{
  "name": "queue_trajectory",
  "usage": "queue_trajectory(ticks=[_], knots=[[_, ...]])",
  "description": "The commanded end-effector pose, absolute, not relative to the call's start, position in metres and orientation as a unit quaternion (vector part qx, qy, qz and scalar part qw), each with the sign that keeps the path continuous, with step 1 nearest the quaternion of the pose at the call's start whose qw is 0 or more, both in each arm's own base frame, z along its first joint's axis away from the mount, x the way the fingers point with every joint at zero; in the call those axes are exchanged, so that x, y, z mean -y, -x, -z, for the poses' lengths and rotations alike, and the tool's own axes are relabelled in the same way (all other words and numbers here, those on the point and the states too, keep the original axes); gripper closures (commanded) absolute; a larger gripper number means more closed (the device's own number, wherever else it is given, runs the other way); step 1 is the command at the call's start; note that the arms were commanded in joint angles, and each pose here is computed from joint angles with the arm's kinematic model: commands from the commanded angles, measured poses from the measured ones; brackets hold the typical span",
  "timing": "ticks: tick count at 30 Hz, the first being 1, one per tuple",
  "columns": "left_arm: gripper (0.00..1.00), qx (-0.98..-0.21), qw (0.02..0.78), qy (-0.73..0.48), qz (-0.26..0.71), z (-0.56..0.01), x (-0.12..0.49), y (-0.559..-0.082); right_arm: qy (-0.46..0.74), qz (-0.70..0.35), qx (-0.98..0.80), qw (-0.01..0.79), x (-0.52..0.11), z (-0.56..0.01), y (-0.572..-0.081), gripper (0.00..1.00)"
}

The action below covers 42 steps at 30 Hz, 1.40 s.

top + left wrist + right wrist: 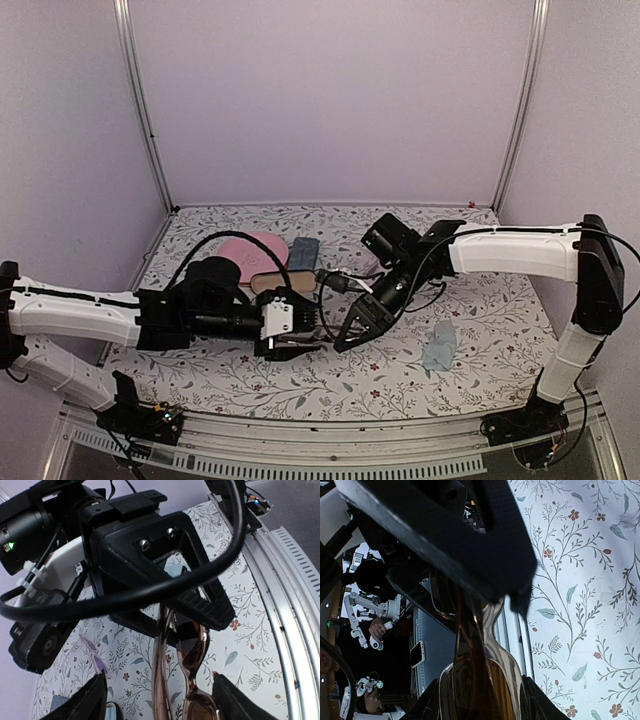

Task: Organize the sunglasses
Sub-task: Pass from the right arm to the left

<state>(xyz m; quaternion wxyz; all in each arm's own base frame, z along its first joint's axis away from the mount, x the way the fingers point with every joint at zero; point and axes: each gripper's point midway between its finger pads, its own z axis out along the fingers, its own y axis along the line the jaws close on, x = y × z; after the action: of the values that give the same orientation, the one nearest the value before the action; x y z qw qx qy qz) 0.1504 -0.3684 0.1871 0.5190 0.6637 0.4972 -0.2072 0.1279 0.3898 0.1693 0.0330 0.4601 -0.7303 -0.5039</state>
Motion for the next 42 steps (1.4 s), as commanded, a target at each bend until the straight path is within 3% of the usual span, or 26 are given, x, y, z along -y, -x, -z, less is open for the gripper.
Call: queue_trajectory(ticks=[1, 5, 17, 24, 27, 34, 42], knots=[[0.34, -0.493, 0.494, -0.690, 0.191, -0.177, 0.378, -0.146, -0.458, 0.522, 0.719, 0.043, -0.394, -0.172, -0.126, 0.69], [0.44, -0.501, 0.489, -0.691, 0.177, -0.176, 0.380, -0.146, -0.454, 0.520, 0.722, 0.047, -0.394, -0.168, -0.127, 0.69], [0.54, -0.513, 0.494, -0.687, 0.144, -0.177, 0.375, -0.144, -0.449, 0.514, 0.729, 0.053, -0.393, -0.156, -0.127, 0.70], [0.38, -0.525, 0.483, -0.690, 0.120, -0.174, 0.368, -0.143, -0.447, 0.507, 0.735, 0.056, -0.392, -0.152, -0.128, 0.70], [0.37, -0.533, 0.473, -0.692, 0.113, -0.169, 0.364, -0.143, -0.447, 0.507, 0.735, 0.056, -0.392, -0.151, -0.128, 0.70], [0.51, -0.542, 0.466, -0.689, 0.115, -0.170, 0.365, -0.142, -0.445, 0.503, 0.738, 0.060, -0.393, -0.147, -0.129, 0.70], [0.60, -0.546, 0.460, -0.690, 0.119, -0.170, 0.367, -0.138, -0.444, 0.501, 0.741, 0.062, -0.393, -0.144, -0.129, 0.70]])
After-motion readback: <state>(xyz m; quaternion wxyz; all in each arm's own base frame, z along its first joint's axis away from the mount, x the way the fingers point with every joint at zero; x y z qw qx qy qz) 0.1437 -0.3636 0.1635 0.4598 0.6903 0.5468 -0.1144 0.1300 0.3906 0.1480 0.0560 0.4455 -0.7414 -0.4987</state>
